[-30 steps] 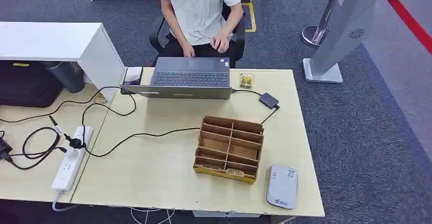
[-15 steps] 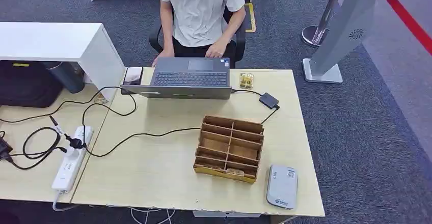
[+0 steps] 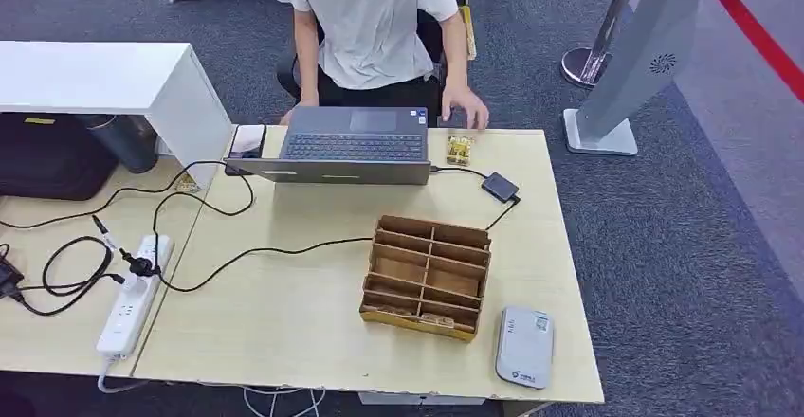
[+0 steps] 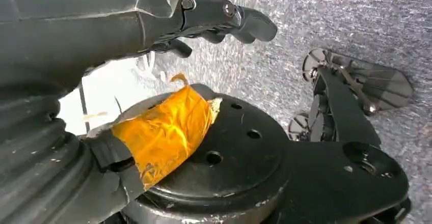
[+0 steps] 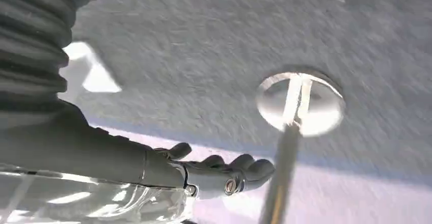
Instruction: Pass the card to the sensor for recognition and then transmit it.
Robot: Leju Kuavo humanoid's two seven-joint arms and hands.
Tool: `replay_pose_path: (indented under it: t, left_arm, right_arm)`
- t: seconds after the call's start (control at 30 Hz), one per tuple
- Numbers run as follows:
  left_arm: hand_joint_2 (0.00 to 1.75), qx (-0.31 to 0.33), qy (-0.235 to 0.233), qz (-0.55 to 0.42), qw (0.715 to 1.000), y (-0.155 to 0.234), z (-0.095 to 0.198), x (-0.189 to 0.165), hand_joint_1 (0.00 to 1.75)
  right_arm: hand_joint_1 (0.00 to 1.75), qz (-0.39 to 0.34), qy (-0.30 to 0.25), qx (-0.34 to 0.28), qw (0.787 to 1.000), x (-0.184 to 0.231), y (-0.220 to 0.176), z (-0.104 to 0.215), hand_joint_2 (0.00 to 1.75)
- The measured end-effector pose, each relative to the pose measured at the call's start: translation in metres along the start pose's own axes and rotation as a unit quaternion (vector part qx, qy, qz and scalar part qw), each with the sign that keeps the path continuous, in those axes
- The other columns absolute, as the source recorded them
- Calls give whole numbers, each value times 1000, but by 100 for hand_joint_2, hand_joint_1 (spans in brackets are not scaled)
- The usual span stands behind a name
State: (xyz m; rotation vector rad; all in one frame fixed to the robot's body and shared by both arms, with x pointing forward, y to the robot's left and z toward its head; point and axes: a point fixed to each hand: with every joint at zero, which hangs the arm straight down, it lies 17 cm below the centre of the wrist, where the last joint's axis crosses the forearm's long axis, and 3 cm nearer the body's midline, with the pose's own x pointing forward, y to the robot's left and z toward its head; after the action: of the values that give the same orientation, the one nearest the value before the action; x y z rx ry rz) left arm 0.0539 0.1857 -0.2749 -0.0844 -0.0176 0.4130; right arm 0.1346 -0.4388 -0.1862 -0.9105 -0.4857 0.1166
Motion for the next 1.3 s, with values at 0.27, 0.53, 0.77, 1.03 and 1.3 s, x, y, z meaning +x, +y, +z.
replay_pose_path:
  t: [0.27,0.53,0.77,1.03,1.3]
  left_arm:
    - [175,-21,-8,-57,998,23,1,11,0]
    - [175,-15,-6,-64,998,28,0,11,0]
    - [175,-24,8,-74,997,26,1,6,0]
    - [175,-34,6,-98,995,24,2,9,0]
    - [175,-53,-75,-174,980,18,6,35,0]
  right_arm:
    - [0,-158,38,-191,968,-54,-277,-126,175]
    - [0,-167,24,-270,948,-53,-397,-143,175]
    - [0,-186,-96,-296,932,20,-481,-142,175]
    - [0,-38,-282,-371,884,247,-550,-74,175]
    - [0,119,-456,-424,774,489,-472,75,175]
